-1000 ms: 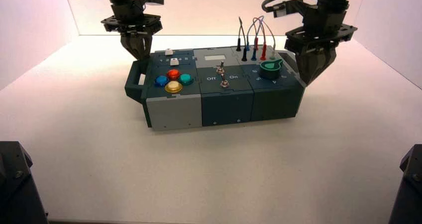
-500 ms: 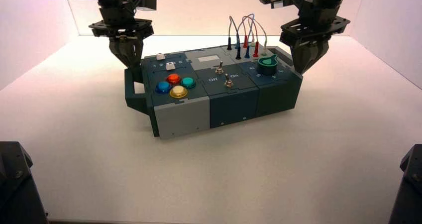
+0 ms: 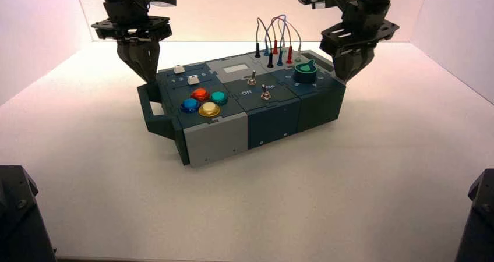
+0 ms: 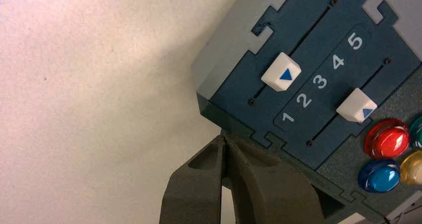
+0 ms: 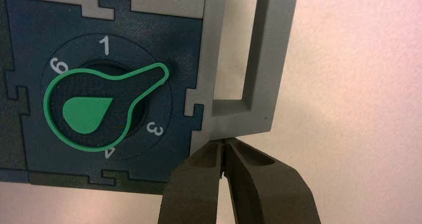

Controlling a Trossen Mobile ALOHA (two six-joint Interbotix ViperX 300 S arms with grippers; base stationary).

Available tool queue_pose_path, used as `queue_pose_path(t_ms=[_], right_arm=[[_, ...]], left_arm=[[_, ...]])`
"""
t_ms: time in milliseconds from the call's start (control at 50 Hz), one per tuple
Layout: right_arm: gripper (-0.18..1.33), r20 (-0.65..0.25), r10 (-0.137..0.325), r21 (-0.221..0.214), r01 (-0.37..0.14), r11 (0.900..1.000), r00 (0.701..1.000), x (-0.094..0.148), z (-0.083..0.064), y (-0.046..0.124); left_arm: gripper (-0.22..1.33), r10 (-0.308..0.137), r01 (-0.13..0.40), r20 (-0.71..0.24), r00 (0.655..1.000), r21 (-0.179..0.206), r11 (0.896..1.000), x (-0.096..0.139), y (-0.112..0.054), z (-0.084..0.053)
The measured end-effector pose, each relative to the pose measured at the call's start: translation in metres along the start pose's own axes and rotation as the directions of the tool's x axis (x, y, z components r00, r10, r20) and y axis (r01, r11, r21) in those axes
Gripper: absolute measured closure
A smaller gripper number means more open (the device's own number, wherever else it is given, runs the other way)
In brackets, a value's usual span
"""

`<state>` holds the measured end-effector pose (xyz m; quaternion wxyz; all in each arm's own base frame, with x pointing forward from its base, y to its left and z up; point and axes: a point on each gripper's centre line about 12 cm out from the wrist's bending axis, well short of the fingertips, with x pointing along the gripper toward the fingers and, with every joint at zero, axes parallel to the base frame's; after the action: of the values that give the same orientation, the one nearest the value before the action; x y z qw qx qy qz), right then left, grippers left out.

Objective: Rotate the box counterclockwise.

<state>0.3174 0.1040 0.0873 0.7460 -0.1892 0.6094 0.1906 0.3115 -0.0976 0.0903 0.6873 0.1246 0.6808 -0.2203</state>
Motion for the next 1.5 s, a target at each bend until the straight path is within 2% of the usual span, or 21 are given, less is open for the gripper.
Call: queue_pose_path(t_ms=[540,960,1160,1280,1380,1500], right_arm=[[1.29,0.049,-0.011,-0.01,0.012,0.9999,0.999,0.007,0.021,-0.005],[1.29,0.103,-0.023,-0.011,0.025,0.9996,0.994,0.01,0.05,-0.011],[1.29,0.117,-0.025,-0.016,0.027,0.9995,0.993,0.014,0.063,-0.013],[1.29,0.126,-0.026,-0.013,0.028,0.9995,0.992,0.016,0.071,-0.014],[1.29,0.143,-0.025,-0.028,0.029,0.9992,0.989,0.017,0.081,-0.01],[1.29,0.152,-0.02,-0.043,0.027,0.9987,0.988,0.018,0.087,-0.004]], left_arm=[[1.28,-0.005,0.005,-0.019,1.0,-0.006,1.0,0.001,-0.003,-0.015],[1.28,-0.014,0.014,-0.047,0.999,-0.013,1.0,-0.001,-0.008,-0.03],[1.27,-0.022,0.021,-0.048,0.999,-0.015,1.0,-0.003,-0.01,-0.031],[1.27,-0.034,0.033,-0.041,0.999,-0.016,0.999,-0.004,-0.015,-0.03],[1.28,-0.055,0.056,-0.04,0.998,0.022,0.998,-0.003,-0.036,-0.027],[1.28,-0.06,0.061,-0.04,0.997,0.029,0.998,-0.003,-0.042,-0.026]])
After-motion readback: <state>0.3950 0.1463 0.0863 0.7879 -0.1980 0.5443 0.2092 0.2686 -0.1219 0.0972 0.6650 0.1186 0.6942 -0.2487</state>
